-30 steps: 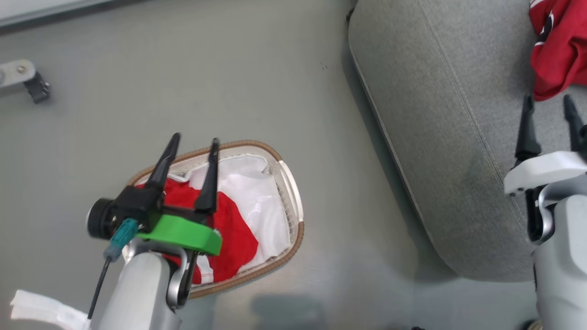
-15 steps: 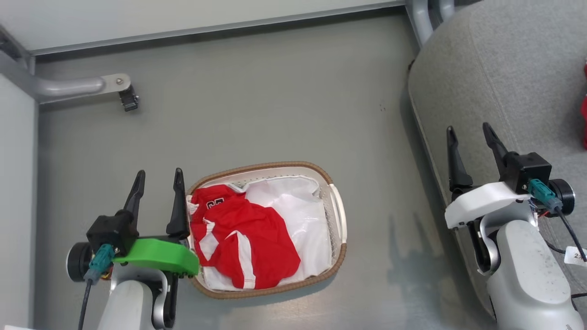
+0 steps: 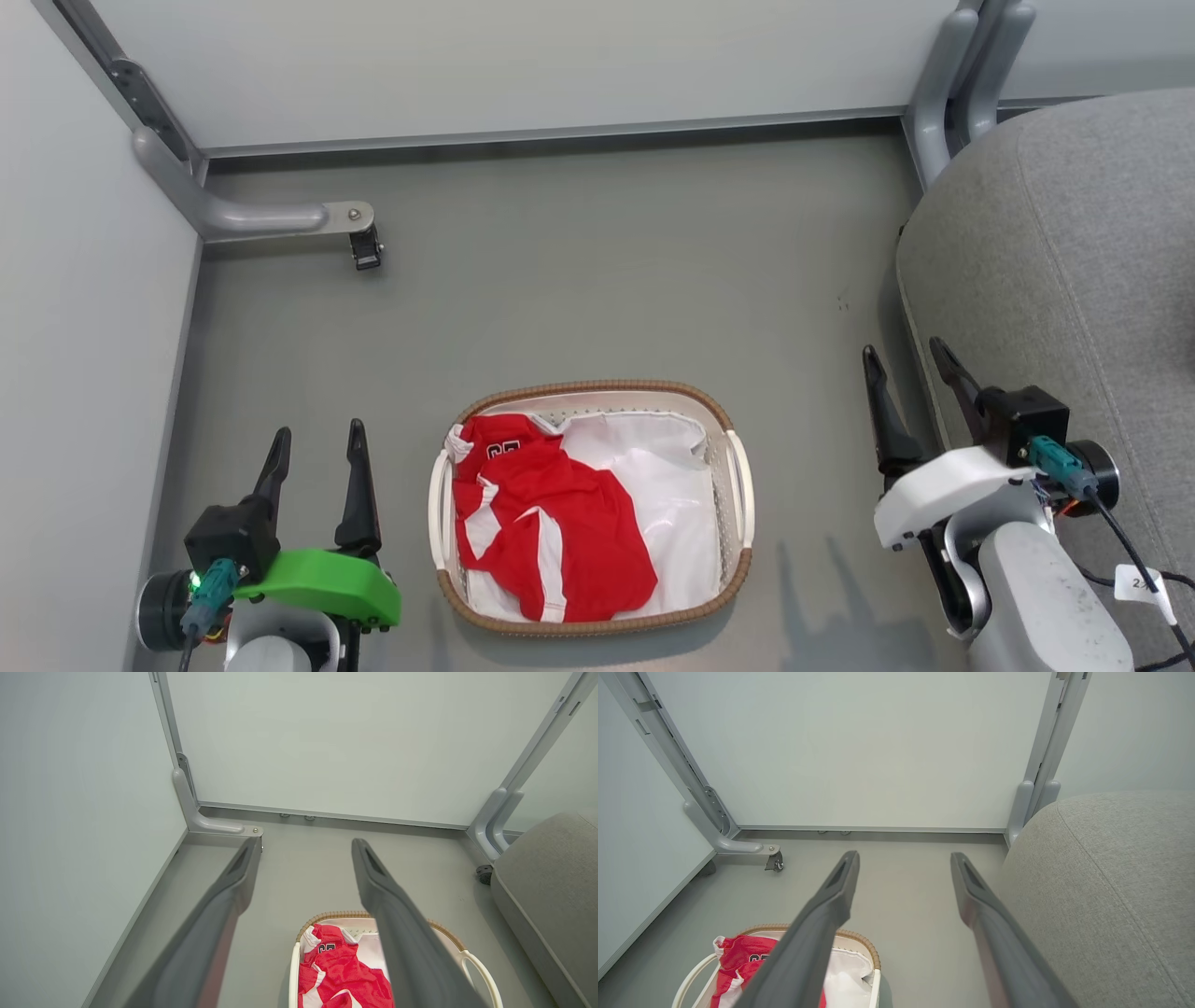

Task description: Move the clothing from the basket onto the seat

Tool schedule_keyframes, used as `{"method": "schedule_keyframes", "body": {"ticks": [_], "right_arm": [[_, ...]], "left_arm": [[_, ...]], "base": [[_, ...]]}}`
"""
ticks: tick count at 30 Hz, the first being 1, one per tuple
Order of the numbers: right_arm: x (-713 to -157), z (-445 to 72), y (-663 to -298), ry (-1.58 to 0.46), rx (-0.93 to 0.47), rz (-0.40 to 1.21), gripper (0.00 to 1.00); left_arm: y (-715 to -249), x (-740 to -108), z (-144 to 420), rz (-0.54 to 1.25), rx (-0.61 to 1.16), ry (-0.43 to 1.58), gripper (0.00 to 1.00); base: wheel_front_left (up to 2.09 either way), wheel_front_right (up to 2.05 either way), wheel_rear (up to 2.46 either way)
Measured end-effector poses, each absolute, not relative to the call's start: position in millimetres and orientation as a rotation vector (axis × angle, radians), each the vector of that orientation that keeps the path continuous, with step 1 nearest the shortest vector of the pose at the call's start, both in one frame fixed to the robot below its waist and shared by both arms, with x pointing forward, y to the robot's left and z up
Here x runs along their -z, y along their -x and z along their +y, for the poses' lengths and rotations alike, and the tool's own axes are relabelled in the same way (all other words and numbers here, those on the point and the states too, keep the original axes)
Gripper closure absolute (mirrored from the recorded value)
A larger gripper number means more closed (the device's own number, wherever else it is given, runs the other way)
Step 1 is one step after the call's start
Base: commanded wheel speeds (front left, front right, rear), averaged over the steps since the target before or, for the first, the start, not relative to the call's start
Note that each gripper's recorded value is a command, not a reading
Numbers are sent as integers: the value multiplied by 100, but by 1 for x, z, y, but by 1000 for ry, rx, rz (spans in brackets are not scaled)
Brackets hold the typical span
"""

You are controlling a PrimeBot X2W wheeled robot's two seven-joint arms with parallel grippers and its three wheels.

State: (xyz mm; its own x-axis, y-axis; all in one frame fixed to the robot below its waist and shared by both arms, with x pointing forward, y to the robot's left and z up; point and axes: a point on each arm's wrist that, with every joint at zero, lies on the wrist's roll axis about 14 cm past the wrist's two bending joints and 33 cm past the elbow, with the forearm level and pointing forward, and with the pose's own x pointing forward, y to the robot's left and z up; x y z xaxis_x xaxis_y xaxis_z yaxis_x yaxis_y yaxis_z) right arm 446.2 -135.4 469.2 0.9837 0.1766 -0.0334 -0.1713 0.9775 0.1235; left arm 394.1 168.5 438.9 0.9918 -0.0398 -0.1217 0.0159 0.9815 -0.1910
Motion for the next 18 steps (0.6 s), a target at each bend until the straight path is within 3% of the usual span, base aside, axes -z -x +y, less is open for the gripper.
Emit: {"method": "schedule_keyframes", "body": {"ticks": [10, 18], "right_arm": [[-471, -134, -423, -125, -181, 46, 0], [-472, -134, -425, -127, -181, 42, 0]], "left_arm": [[-371, -452, 185, 85, -31, 186, 0], [-372, -444, 177, 110, -10, 200, 0]], "base": [[0, 0, 0], [0, 0, 0]]}}
